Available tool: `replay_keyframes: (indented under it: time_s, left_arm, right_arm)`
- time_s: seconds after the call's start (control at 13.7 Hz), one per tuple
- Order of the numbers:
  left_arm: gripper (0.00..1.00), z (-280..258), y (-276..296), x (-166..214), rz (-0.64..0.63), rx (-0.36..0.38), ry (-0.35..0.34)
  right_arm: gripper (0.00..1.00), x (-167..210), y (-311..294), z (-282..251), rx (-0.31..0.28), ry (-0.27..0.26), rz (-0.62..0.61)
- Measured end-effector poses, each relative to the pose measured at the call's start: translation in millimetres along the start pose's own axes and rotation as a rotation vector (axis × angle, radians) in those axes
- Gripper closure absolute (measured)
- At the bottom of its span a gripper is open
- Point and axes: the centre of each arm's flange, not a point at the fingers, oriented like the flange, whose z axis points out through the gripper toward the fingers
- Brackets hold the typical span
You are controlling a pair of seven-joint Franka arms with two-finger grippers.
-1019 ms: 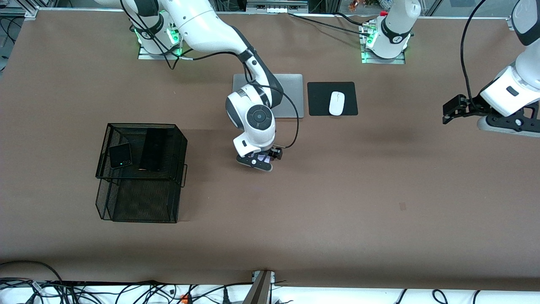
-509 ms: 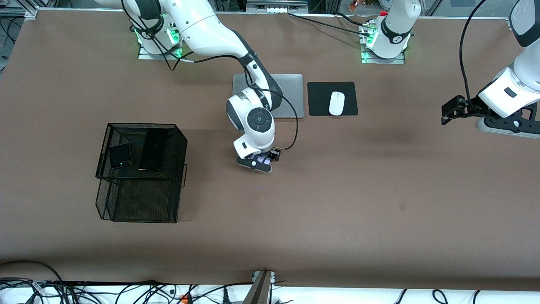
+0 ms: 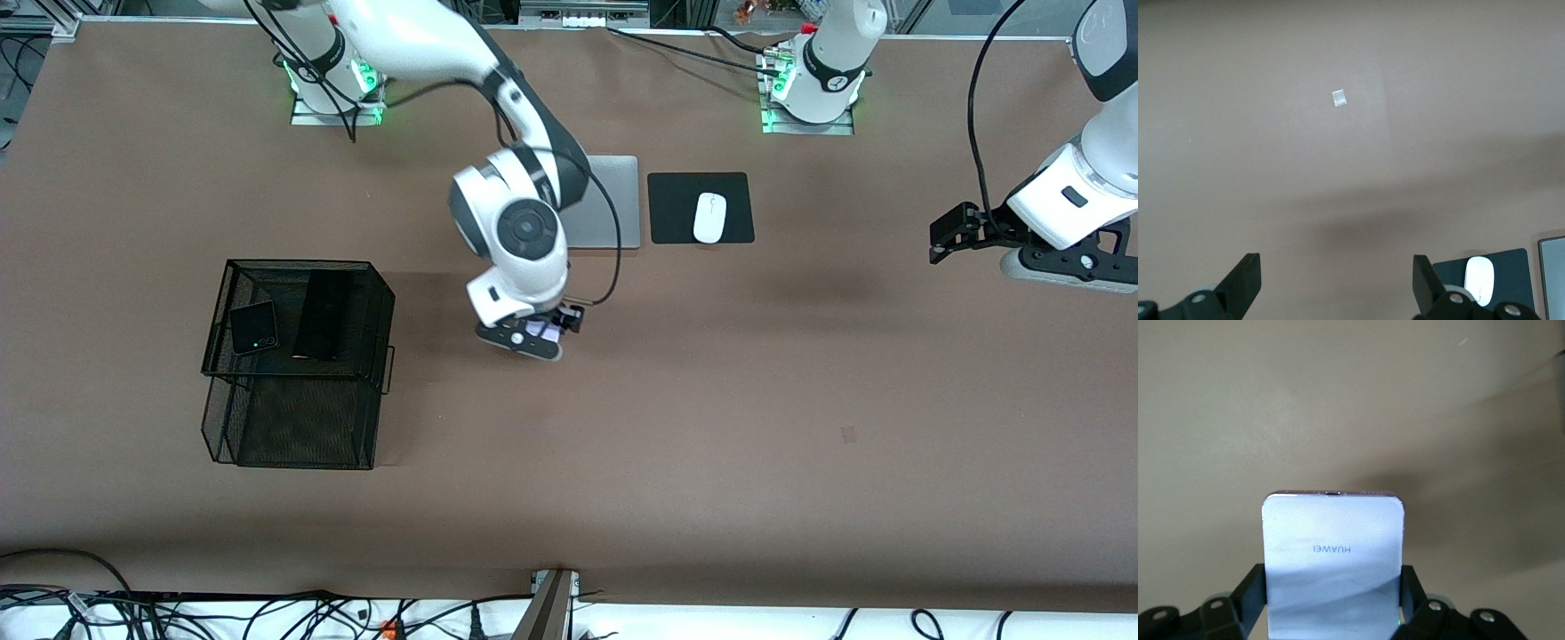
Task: Place phones with both arms
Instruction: 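Carry the white phone with the right gripper over the mesh basket, then release the white phone into the basket's back tier and withdraw the right gripper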
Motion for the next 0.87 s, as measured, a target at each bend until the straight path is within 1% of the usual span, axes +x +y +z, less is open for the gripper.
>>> replay_keyframes:
  time_s: [0.15,0.36,0.58,0.66,0.8,0.87]
  left_arm:
    - [0.00,0,0,0,0.000,0.000,0.000]
    - [0.00,-1,0,0,0.001,0.000,0.003]
    - [0.00,-3,0,1,0.001,0.001,0.006]
    - [0.00,-3,1,1,0.001,0.001,0.006]
    - [0.00,-3,1,1,0.001,0.001,0.006]
    - [0.00,-3,1,1,0.001,0.001,0.005]
  right_arm:
    - [0.17,21,32,-53,0.006,-0.028,-0.050]
    - [0.17,70,99,-100,0.018,-0.056,-0.139]
    - [0.17,128,194,-127,0.028,-0.094,-0.235]
    - [0.17,143,226,-132,0.025,-0.096,-0.278]
    - [0.17,171,287,-132,0.000,-0.092,-0.367]
    - [0.17,185,309,-127,-0.001,-0.079,-0.401]
